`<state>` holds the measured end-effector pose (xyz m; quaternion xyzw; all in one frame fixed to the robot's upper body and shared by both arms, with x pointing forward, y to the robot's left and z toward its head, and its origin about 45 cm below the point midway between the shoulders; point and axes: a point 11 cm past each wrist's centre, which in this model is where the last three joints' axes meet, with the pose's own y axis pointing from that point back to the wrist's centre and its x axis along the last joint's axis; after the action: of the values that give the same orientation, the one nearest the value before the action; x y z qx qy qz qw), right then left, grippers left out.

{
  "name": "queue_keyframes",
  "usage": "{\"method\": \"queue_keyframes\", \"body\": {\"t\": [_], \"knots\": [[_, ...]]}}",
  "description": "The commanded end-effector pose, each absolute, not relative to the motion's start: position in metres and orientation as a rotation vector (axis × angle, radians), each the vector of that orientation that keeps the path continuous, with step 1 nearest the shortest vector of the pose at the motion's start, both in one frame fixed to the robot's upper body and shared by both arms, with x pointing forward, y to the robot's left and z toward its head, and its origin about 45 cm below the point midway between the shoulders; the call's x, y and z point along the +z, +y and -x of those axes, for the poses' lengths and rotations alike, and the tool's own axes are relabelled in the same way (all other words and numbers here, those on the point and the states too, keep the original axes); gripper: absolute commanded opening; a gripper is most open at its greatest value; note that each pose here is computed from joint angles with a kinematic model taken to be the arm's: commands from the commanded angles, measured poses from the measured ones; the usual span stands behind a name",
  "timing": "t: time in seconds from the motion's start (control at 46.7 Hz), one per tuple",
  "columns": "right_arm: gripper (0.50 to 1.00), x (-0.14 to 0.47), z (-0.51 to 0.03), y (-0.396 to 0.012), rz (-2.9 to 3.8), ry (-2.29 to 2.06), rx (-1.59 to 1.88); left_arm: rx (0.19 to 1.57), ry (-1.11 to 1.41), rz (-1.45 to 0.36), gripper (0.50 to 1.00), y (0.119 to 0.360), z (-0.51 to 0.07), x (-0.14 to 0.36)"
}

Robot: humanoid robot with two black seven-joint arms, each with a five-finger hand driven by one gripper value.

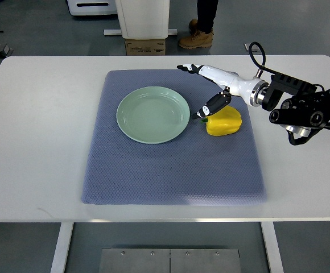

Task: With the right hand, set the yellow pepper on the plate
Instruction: 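Lower the right hand and close its fingers around the yellow pepper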

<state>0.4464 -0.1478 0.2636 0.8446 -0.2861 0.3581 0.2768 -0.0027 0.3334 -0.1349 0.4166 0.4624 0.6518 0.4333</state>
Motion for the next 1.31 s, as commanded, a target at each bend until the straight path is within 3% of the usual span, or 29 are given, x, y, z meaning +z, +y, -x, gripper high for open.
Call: {"method": "queue_keyframes", "body": {"t": [0.0, 1.286], "knots": [[1.0, 0.264, -0.442, -0.15, -2.268, -0.713, 0.987, 1.624, 1.152, -1.038, 1.0, 0.333, 0.003, -0.135], [1.0, 0.222, -0.45, -0.2, -1.96, -0.621, 0.964, 1.624, 1.152, -1.038, 1.0, 0.333, 0.003, -0.135]]}}
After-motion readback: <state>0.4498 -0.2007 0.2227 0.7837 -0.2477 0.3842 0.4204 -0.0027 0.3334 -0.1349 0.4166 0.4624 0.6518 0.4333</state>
